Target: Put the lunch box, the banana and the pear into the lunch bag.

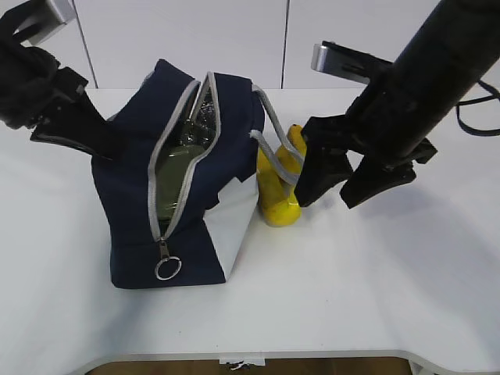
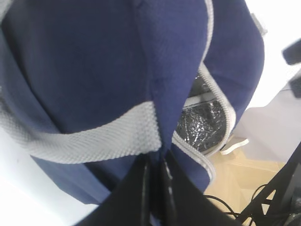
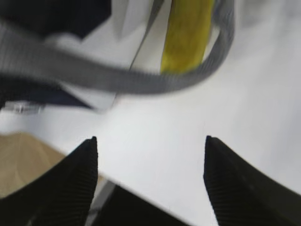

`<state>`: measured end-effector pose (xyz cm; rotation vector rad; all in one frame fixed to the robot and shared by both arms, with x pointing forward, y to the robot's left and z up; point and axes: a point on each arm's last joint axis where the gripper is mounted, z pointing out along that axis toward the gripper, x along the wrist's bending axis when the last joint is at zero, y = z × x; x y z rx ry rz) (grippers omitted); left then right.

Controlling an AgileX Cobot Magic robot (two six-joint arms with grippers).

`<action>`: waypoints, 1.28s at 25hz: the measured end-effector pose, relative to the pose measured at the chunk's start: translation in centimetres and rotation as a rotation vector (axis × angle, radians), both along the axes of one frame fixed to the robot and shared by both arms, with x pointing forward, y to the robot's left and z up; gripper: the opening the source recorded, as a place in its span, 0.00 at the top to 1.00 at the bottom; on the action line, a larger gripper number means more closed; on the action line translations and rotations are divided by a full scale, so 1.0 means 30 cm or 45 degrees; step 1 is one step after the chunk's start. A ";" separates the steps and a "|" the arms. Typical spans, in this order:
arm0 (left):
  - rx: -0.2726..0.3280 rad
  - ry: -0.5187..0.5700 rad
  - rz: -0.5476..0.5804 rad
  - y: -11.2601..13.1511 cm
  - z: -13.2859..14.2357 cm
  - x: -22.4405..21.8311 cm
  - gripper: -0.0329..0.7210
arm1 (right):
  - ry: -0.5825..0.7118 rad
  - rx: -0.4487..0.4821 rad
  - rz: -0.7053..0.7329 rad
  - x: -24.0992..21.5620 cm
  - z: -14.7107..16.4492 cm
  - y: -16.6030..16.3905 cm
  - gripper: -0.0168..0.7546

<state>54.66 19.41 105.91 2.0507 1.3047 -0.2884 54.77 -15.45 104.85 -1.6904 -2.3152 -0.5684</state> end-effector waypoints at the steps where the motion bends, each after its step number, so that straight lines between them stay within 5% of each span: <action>1: 0.009 -0.002 -0.003 0.002 -0.001 0.000 0.96 | -0.020 0.004 -0.024 0.013 -0.009 0.003 0.28; 14: 0.028 -0.008 -0.006 0.005 -0.004 0.001 0.96 | -0.198 0.006 -0.195 0.047 -0.167 0.026 0.28; 22: 0.038 -0.018 -0.001 0.007 -0.005 0.003 0.96 | -0.381 0.054 -0.243 0.076 -0.166 0.067 0.28; 32: 0.047 -0.021 -0.002 0.009 -0.006 0.004 0.96 | -0.344 0.020 -0.247 0.101 -0.243 0.075 0.28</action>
